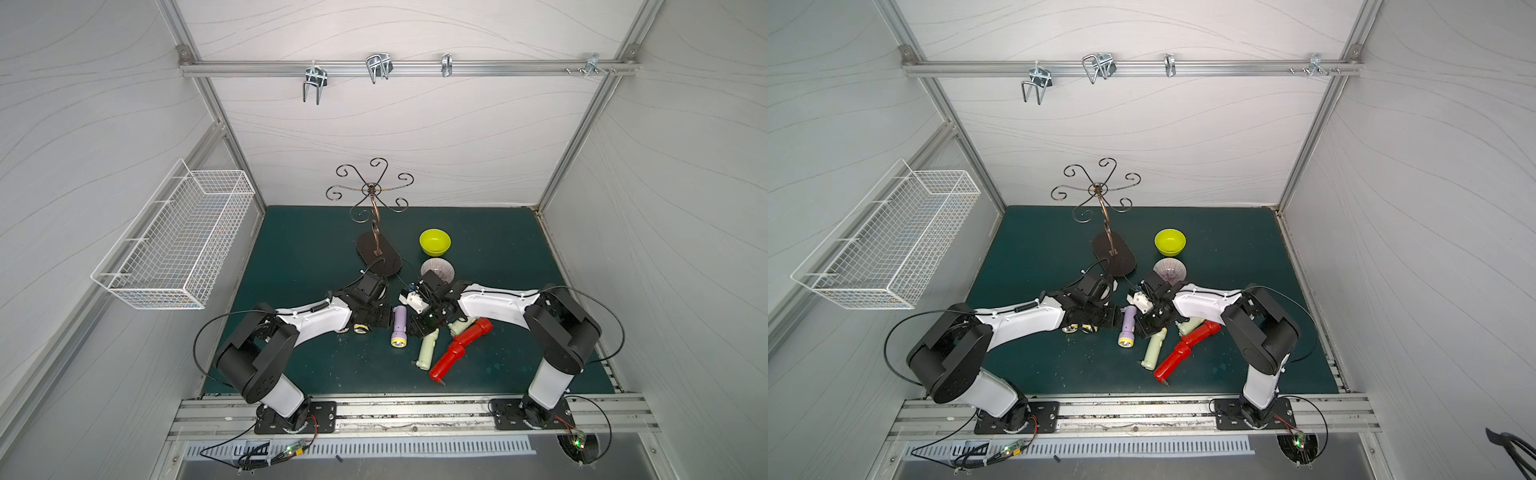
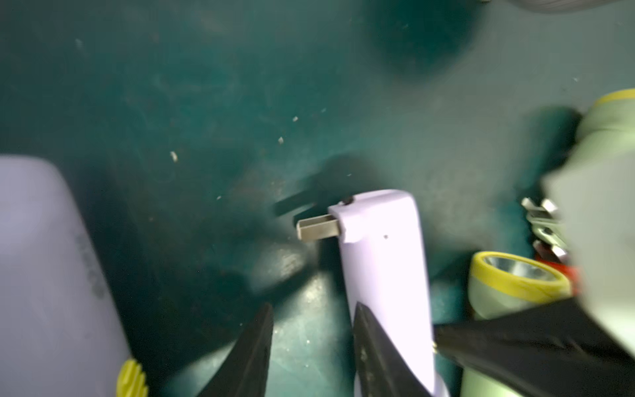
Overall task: Close the plug at the bottom of the flashlight
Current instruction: Adjust the flashlight at the center of the board, then pick up the flashlight from the center of the board.
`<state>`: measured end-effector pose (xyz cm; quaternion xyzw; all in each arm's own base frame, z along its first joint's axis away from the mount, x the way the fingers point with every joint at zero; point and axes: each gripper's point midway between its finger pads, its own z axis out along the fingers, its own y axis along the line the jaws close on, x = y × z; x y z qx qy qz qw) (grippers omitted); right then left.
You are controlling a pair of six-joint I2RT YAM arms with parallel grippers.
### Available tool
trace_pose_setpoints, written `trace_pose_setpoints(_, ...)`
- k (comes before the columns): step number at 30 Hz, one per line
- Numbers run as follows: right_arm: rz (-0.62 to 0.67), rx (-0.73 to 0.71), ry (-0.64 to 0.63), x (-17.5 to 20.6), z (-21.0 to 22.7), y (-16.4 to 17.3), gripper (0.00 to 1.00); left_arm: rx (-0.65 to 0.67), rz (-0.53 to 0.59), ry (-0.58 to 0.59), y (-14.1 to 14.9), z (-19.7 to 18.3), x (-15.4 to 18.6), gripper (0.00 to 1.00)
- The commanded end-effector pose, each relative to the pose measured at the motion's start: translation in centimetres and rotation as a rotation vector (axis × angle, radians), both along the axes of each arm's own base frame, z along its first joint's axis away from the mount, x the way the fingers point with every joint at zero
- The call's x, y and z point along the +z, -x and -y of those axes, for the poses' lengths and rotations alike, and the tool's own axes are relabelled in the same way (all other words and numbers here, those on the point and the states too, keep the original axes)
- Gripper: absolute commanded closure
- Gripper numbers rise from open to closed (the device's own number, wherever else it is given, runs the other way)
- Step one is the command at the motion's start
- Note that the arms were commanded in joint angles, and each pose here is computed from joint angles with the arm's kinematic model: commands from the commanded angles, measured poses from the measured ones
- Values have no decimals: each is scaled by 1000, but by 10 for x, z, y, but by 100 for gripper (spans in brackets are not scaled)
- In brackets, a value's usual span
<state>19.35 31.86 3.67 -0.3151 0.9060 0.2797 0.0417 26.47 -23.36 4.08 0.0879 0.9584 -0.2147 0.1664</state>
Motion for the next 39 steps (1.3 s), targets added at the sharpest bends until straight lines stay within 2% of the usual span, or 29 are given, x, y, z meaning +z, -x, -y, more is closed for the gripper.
trace_pose_setpoints(1,56,-50,-44,26,13,-13,100,-27,67,64,-13,15,33,54)
trace_pose_setpoints(9,223,-215,-80,66,52,-44,97,-67,66,39,-10,27,32,52)
trace_pose_setpoints(14,296,-254,-113,86,60,-51,93,-129,70,-61,-6,41,20,52)
trace_pose_setpoints(23,293,-267,-148,90,61,-54,81,-116,43,-210,-5,30,-5,52)
trace_pose_setpoints(34,269,-288,-186,88,64,-57,76,-126,11,-258,-10,35,-28,51)
trace_pose_setpoints(35,270,-289,-187,88,64,-57,76,-128,6,-260,-10,35,-30,55)
trace_pose_setpoints(37,270,-295,-188,87,65,-58,76,-134,9,-250,-10,38,-30,70)
trace_pose_setpoints(39,270,-298,-191,88,66,-58,76,-137,34,-228,-12,41,-23,74)
